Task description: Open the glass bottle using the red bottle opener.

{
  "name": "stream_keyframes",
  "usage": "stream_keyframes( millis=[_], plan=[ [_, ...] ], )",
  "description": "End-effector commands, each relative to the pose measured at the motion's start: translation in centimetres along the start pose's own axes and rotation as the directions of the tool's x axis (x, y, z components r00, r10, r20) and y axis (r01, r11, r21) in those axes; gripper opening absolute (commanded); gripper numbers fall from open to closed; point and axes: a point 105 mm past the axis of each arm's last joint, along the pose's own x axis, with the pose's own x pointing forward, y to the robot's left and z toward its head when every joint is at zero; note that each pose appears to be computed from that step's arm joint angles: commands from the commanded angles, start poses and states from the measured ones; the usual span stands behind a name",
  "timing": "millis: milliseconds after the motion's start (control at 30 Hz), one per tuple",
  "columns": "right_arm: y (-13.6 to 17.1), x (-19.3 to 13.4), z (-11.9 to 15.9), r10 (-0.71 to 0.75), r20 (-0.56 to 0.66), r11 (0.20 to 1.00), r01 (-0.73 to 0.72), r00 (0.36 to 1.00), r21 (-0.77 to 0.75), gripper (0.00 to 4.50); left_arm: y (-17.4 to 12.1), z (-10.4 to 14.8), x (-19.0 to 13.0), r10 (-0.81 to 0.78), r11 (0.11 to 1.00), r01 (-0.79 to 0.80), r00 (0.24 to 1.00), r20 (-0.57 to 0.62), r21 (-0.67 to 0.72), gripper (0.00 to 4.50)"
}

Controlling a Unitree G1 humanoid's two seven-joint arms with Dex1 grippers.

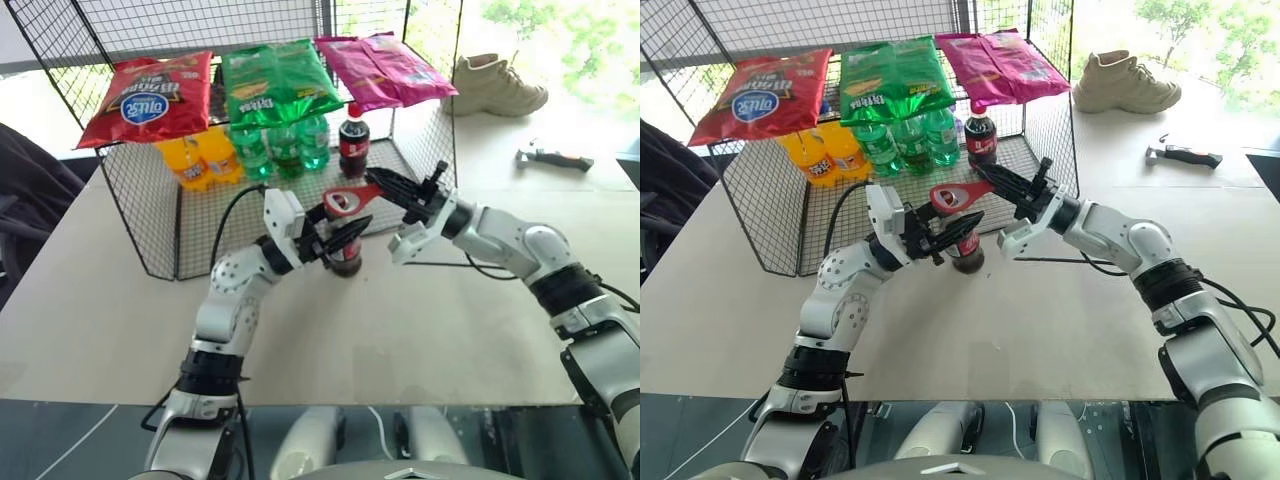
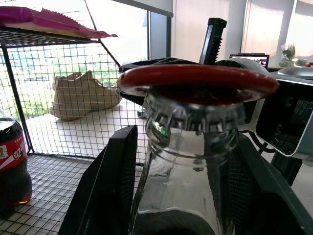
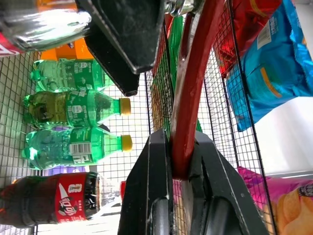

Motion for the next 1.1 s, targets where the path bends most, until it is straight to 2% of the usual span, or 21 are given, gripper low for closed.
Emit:
stream_keyframes(
  millis=[33, 233, 567, 633, 733, 967, 1100],
  plan=[
    [-7.0, -0.4, -4.0, -0.259, -0.147, 0.965, 0.263, 0.955, 0.007, 0.0, -0.4, -3.6, -1.4, 0.006, 0.996, -0.017, 0.993, -0.119, -0.093, 1.99],
    [-6.2, -0.7, -4.9, -0.245, -0.22, 0.947, 0.282, 0.944, 0.155, 0.0, -0.2, -3.8, -1.3, 0.011, 0.995, -0.022, 0.993, -0.118, -0.095, 1.99],
    [-4.5, -0.5, -4.4, -0.182, -0.235, 0.908, 0.255, 0.955, 0.332, 0.0, 0.0, -3.9, -0.8, 0.013, 0.995, -0.024, 0.993, -0.117, -0.092, 1.99],
    [-4.3, -0.5, -4.4, -0.181, -0.239, 0.893, 0.261, 0.954, 0.367, 0.0, 0.1, -3.9, -0.7, 0.013, 0.995, -0.024, 0.993, -0.116, -0.092, 1.99],
    [-4.4, -0.3, -4.4, -0.187, -0.258, 0.828, 0.293, 0.948, 0.478, 0.0, 0.1, -4.0, -0.6, 0.008, 0.996, -0.019, 0.993, -0.12, -0.09, 1.99],
    [-4.2, 0.2, -3.3, -0.161, -0.212, 0.742, 0.26, 0.964, 0.618, 0.0, 0.1, -4.2, -0.5, 0.003, 0.996, -0.014, 0.993, -0.122, -0.087, 1.99],
    [-3.7, 0.9, -1.1, -0.11, -0.129, 0.706, 0.169, 0.986, 0.687, 0.0, 0.1, -4.2, -0.6, 0.005, 0.996, -0.016, 0.992, -0.122, -0.084, 1.99]
  ],
)
